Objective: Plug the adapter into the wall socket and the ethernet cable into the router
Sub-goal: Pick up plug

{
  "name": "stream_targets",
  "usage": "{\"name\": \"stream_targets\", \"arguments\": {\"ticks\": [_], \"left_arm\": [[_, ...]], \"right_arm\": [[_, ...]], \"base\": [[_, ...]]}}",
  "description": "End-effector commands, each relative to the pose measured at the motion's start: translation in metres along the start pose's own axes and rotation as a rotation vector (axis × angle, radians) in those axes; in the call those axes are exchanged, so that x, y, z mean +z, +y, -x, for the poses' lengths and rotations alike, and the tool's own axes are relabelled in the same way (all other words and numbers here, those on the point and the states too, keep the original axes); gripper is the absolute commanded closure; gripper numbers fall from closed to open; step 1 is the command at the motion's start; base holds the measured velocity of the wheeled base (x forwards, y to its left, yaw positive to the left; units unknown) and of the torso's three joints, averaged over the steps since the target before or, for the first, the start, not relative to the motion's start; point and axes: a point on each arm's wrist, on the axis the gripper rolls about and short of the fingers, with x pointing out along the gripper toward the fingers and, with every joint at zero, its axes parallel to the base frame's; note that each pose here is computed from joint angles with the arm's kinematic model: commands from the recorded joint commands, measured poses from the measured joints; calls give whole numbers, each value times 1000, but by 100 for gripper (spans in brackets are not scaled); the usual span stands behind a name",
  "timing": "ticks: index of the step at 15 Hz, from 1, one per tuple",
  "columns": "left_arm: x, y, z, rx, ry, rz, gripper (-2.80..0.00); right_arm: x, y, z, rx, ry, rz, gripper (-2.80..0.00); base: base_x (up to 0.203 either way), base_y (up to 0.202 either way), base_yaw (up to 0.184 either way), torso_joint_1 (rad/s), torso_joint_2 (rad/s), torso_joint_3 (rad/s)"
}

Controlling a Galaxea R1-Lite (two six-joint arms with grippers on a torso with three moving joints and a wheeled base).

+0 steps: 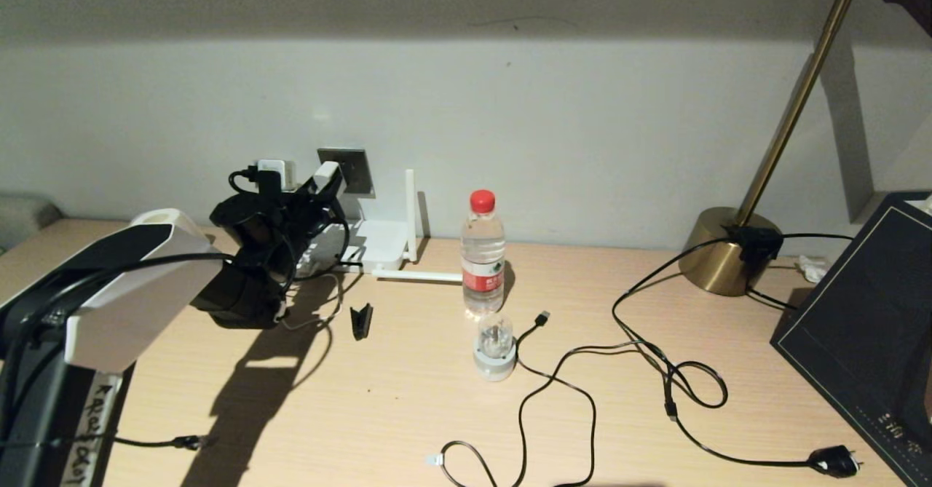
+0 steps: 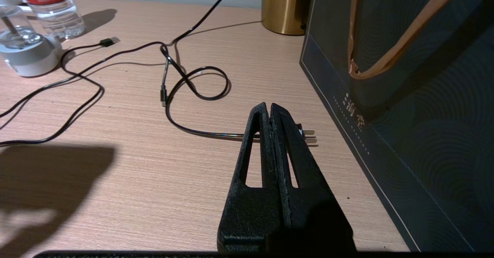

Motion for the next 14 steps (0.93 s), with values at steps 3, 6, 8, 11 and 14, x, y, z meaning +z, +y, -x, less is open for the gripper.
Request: {"name": "stream_targets", "arguments": {"ticks": [3, 6, 8, 11, 14], "left_arm": [[-1, -2, 0, -4, -5, 0, 0], [-1, -2, 0, -5, -5, 0, 0], [1, -2, 0, -5, -10, 0, 0], [3, -2, -1, -6, -11, 0, 0], [3, -2, -2, -5, -11, 0, 0]], "right_arm": [[-3, 0, -1, 0, 10, 0, 0], [-3, 0, -1, 0, 10, 0, 0], [-3, 0, -1, 0, 10, 0, 0], [-3, 0, -1, 0, 10, 0, 0], [-3, 0, -1, 0, 10, 0, 0]], "base": [[0, 0, 0, 0, 0, 0], [0, 0, 0, 0, 0, 0], [0, 0, 0, 0, 0, 0], [0, 0, 0, 0, 0, 0], [0, 0, 0, 0, 0, 0]]}}
